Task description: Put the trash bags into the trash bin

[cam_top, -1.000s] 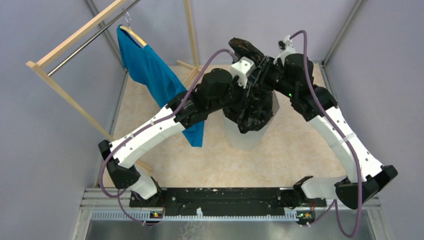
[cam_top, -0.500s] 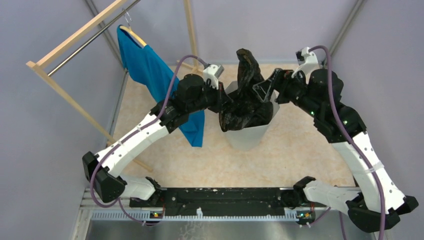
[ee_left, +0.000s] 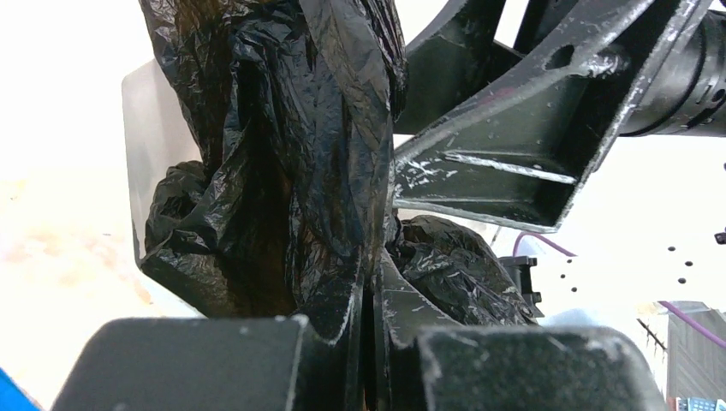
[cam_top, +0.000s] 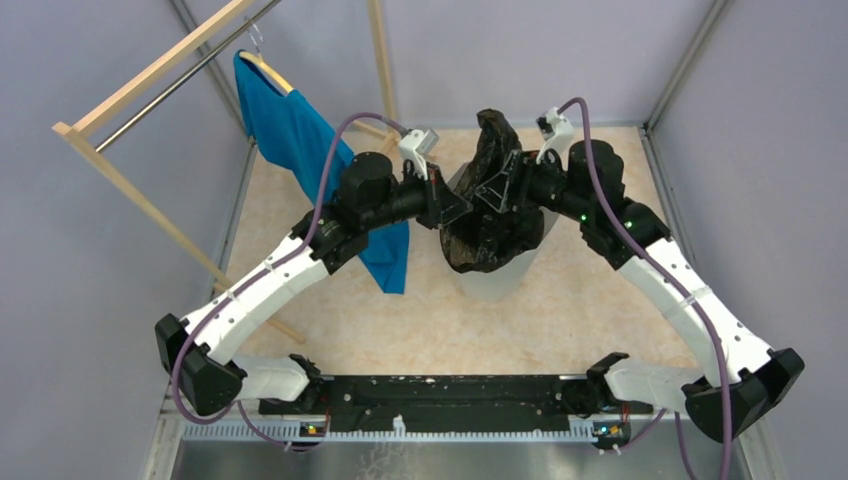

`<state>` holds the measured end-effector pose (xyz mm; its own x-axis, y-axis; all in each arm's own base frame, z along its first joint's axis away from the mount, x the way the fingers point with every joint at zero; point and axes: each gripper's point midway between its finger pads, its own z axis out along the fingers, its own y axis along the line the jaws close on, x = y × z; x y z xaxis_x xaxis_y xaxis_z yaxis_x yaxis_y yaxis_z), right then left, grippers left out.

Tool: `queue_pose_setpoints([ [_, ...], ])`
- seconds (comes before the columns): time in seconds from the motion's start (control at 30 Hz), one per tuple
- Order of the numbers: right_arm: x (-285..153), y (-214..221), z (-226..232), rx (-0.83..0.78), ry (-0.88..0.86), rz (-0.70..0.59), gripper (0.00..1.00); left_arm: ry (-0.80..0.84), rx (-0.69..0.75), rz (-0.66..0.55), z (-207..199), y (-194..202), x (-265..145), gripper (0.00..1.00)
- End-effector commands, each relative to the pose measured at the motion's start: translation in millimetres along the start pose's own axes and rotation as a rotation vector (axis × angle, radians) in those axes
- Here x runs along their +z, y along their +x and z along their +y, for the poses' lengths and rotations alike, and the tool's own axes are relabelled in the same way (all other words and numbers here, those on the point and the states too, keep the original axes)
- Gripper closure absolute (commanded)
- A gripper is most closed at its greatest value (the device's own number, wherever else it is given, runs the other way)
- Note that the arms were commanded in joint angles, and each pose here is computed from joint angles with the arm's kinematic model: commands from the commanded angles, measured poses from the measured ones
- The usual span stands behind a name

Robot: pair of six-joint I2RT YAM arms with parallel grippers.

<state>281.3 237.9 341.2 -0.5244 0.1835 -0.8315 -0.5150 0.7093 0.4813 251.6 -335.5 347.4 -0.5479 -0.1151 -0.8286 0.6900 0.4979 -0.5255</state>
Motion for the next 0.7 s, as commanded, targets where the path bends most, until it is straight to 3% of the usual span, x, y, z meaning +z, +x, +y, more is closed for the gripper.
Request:
queue_pose_setpoints([
  [0.0, 6.3, -26.0, 9.0, -0.044, -0.041, -0.127, 0.41, 0.061, 0.018, -0.062, -17.6, -15.9, -10.7, 0.9],
  [0.23, 6.3, -25.5, -15.0, -0.053, 0.077, -0.154, 0.63, 0.006, 0.031, -0.087, -10.1, -19.9, -17.9, 0.85],
  [0.3, 5.7, -22.9, -16.7, -0.061, 0.084, -0.142, 0.86, -0.025, 0.038, -0.095, -5.3, -23.4, -18.3, 0.65],
  [0.37, 2.6, -21.9, -14.2, -0.073, 0.077, -0.124, 1.0, -0.056, 0.055, -0.107, -0.8, -30.5, -17.9, 0.52],
  [0.43, -3.0, -22.6, -9.2, -0.084, 0.059, -0.118, 1.0, -0.089, 0.082, -0.104, 5.3, -37.8, -11.4, 0.4],
  [0.53, -16.9, -29.7, 0.5, -0.107, 0.035, -0.133, 1.0, -0.132, 0.124, -0.094, 13.3, -46.9, -0.5, 0.29],
  [0.6, -24.4, -33.9, 1.6, -0.124, 0.048, -0.132, 1.0, -0.136, 0.148, -0.081, 16.1, -49.7, 7.4, 0.31],
  [0.67, -31.1, -37.6, -0.4, -0.146, 0.075, -0.13, 1.0, -0.142, 0.166, -0.078, 17.9, -53.8, 12.7, 0.45],
])
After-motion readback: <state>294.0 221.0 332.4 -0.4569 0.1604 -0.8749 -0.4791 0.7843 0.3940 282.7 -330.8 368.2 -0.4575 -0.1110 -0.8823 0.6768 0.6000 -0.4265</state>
